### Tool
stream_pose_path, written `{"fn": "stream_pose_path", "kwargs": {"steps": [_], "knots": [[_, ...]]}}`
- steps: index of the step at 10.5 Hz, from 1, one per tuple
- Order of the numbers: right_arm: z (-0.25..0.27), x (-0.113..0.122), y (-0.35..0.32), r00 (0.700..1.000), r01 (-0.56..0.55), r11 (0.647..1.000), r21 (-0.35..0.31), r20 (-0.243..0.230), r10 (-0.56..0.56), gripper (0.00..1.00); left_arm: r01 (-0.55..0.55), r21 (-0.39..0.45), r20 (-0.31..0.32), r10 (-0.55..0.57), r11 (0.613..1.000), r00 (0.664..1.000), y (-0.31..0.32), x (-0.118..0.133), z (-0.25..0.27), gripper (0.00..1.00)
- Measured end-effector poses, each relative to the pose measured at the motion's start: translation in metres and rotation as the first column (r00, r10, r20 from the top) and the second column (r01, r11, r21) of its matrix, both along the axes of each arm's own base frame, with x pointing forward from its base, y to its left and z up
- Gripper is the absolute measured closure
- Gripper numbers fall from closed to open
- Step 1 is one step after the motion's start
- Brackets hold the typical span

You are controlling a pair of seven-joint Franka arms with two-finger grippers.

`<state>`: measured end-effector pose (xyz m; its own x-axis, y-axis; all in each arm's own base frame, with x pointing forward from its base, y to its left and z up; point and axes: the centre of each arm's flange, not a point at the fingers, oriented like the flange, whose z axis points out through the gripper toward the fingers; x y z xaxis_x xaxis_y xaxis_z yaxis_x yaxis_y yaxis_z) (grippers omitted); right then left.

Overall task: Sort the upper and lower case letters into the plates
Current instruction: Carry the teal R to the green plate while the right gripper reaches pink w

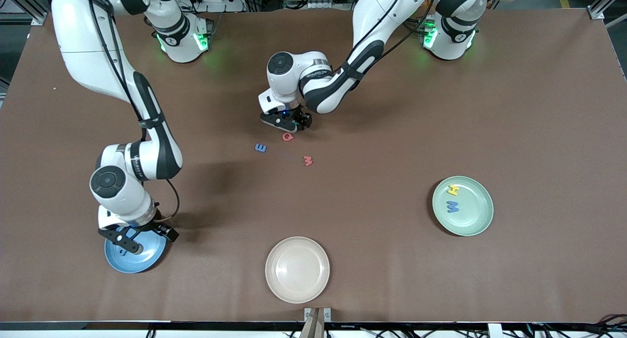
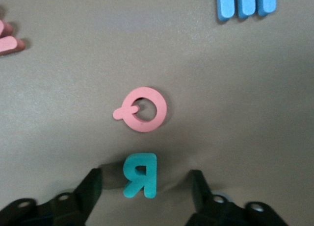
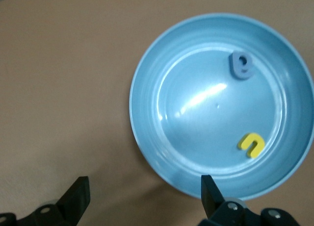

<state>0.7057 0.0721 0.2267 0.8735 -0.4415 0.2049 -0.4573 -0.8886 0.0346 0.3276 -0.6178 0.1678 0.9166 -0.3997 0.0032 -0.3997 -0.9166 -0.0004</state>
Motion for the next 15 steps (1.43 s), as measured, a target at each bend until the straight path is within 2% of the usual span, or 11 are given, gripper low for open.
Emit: {"fn": "stream_pose_path", "kwargs": {"steps": [2, 5, 7, 10, 12, 14, 15], "knots": [[-0.014, -0.012, 0.009, 0.999, -0.005, 1.000, 0.009, -0.036, 0.006, 0.00, 0.000, -0.002, 0.002, 0.000, 1.000, 1.000, -0.002, -0.001, 0.001, 0.33], [-0.013, -0.029, 0.038, 0.994, 0.030, 0.999, 0.034, -0.107, -0.026, 0.00, -0.011, -0.012, 0.009, 0.011, 1.000, 1.000, -0.004, 0.002, 0.007, 0.71], [0.005, -0.033, 0.056, 0.993, 0.047, 0.998, 0.043, -0.112, -0.042, 0.00, -0.044, 0.009, 0.018, 0.044, 0.999, 0.999, 0.000, 0.012, 0.017, 0.71], [0.008, -0.034, 0.062, 0.993, 0.051, 0.998, 0.046, -0.108, -0.045, 0.00, -0.136, 0.017, 0.033, 0.136, 0.990, 0.990, 0.015, 0.046, 0.104, 0.71], [0.012, -0.035, 0.085, 0.996, 0.015, 0.998, 0.053, -0.092, -0.010, 0.00, -0.202, -0.004, 0.039, 0.202, 0.979, 0.979, 0.052, 0.084, 0.177, 0.71], [0.023, -0.038, 0.135, 0.996, -0.059, 0.996, 0.064, -0.063, 0.063, 0.00, -0.274, -0.030, 0.029, 0.275, 0.961, 0.961, 0.129, 0.154, 0.219, 0.71], [0.024, -0.044, 0.168, 0.992, -0.111, 0.992, 0.068, -0.055, 0.114, 0.00, -0.303, -0.015, 0.025, 0.304, 0.953, 0.952, 0.175, 0.191, 0.224, 0.71]]}}
